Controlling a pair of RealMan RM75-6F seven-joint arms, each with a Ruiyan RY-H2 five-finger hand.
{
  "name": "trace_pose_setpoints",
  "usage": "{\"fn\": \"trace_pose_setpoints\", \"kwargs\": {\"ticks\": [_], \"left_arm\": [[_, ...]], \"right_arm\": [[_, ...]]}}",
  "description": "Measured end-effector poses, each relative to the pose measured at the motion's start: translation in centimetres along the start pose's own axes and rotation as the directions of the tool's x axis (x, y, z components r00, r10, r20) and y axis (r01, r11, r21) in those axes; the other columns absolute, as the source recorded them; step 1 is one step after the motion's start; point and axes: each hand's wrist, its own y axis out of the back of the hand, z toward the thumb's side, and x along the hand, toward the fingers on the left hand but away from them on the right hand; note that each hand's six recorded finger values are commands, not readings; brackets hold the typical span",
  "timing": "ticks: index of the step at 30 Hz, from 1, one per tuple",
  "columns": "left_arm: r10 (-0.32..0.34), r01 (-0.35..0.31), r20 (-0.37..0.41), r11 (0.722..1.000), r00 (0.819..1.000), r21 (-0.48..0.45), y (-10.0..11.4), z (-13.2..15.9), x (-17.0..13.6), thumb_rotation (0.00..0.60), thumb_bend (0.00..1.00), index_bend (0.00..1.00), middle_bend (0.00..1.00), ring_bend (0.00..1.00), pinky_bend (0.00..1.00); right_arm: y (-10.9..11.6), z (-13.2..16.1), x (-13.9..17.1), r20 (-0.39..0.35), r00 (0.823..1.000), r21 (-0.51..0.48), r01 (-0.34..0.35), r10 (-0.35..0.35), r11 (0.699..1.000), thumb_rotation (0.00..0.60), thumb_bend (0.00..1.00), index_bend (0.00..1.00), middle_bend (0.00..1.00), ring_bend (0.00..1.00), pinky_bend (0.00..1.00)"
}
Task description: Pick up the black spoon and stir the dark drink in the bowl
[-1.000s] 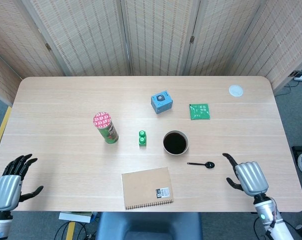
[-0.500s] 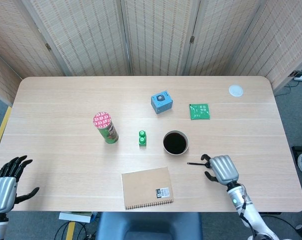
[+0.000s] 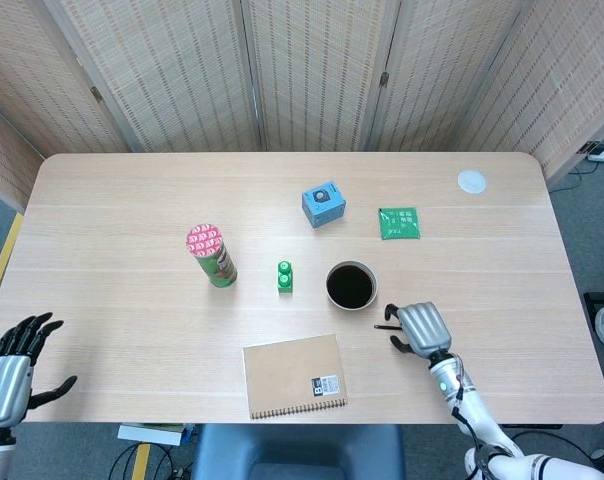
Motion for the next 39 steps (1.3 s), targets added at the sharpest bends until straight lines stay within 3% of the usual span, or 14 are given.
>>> {"fn": "trace_pose_setpoints", "kwargs": {"ticks": [18,39], "left_arm": [[-0.007,0.007,-0.017,1.000,1.000,0.002,-0.2,-0.5,-0.2,0.600,0.19,0.22,0.15,0.12,0.18],[-0.006,0.006,-0.024,1.000,1.000,-0.001,-0.3,-0.6,-0.5,0.600,0.20,0.22,0.15,0.12,0.18]], "right_arm": [[-1.9,0.3,-2.0,-0.006,0.999,0.017,-0.049,0.049,0.999,0.600,0.29,0.48,0.97,1.00,1.00],[-2.2,-0.6,-0.4,-0.033,0.996,0.081,-0.085,0.088,0.993,0.600,0.29,0.50,0.97,1.00,1.00]]}}
